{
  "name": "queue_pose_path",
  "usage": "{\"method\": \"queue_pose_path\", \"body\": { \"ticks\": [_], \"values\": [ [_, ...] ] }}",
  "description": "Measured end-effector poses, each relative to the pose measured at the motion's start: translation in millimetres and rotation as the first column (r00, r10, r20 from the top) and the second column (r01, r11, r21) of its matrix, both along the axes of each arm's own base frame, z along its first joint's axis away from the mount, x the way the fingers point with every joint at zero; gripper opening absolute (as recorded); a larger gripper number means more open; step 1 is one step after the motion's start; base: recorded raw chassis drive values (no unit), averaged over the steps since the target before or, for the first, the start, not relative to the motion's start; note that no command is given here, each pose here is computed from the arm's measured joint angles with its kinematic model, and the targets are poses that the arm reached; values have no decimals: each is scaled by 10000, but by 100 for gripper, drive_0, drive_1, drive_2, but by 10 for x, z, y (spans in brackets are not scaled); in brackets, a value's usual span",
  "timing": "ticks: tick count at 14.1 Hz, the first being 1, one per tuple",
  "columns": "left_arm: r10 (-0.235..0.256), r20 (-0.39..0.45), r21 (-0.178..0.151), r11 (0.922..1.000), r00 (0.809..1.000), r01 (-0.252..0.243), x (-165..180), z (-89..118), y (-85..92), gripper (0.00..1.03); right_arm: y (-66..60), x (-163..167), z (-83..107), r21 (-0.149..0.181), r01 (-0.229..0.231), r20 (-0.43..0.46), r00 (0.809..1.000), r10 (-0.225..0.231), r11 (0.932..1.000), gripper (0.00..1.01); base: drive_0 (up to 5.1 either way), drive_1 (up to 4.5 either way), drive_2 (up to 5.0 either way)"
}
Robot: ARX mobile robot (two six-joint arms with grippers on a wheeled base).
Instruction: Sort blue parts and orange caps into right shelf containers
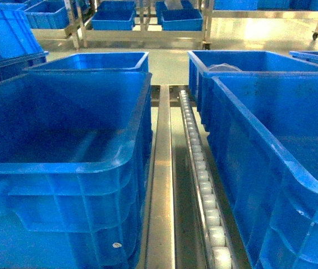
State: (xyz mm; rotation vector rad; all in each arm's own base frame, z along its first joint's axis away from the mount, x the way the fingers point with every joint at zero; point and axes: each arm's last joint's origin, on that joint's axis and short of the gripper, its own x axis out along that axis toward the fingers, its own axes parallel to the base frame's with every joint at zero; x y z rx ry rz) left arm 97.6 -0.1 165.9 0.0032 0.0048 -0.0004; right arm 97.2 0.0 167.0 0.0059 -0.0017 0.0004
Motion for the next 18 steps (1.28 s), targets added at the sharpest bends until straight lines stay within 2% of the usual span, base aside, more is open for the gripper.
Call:
{"method": "queue_pose_path", "body": {
  "ticks": [11, 12, 13, 14, 15, 16, 18],
  "values": [
    [0, 0, 0, 10000, 10000, 0, 0, 0, 0, 43, 0, 0, 0, 0, 0, 0, 10000, 0, 10000, 42, 0, 0, 0],
    [31, 362, -118, 9999, 9993, -27, -4, 30, -5, 43, 6, -1, 46, -43, 335, 510, 9981, -332, 9994, 42, 0, 0, 0],
    [138, 1692, -701, 9975, 9855, -19, -11, 163, -37, 43, 56, -12, 153, 59, 513, 1546, 9866, -516, 9987, 42, 0, 0, 0],
    [-190, 2037, -1019, 9940, 9789, 405, -16, 223, -81, 43, 104, -3, 156, 18, 324, 1450, 9889, -323, 9995, 42, 0, 0, 0],
    [-453, 1967, -1235, 9898, 9794, 706, 35, 253, -125, 43, 146, 24, 141, -175, 56, 1196, 9928, -35, 9998, 42, 0, 0, 0],
    [-449, 2008, -1240, 9898, 9786, 708, 139, 364, -138, 43, 140, 74, 213, -264, -142, 1606, 9868, 182, 9996, 42, 0, 0, 0],
    [-524, 2911, -1060, 9906, 9552, 866, 511, 768, -125, 43, 28, 388, 590, -377, 307, 2466, 9689, -205, 9988, 42, 0, 0, 0]
  ]
}}
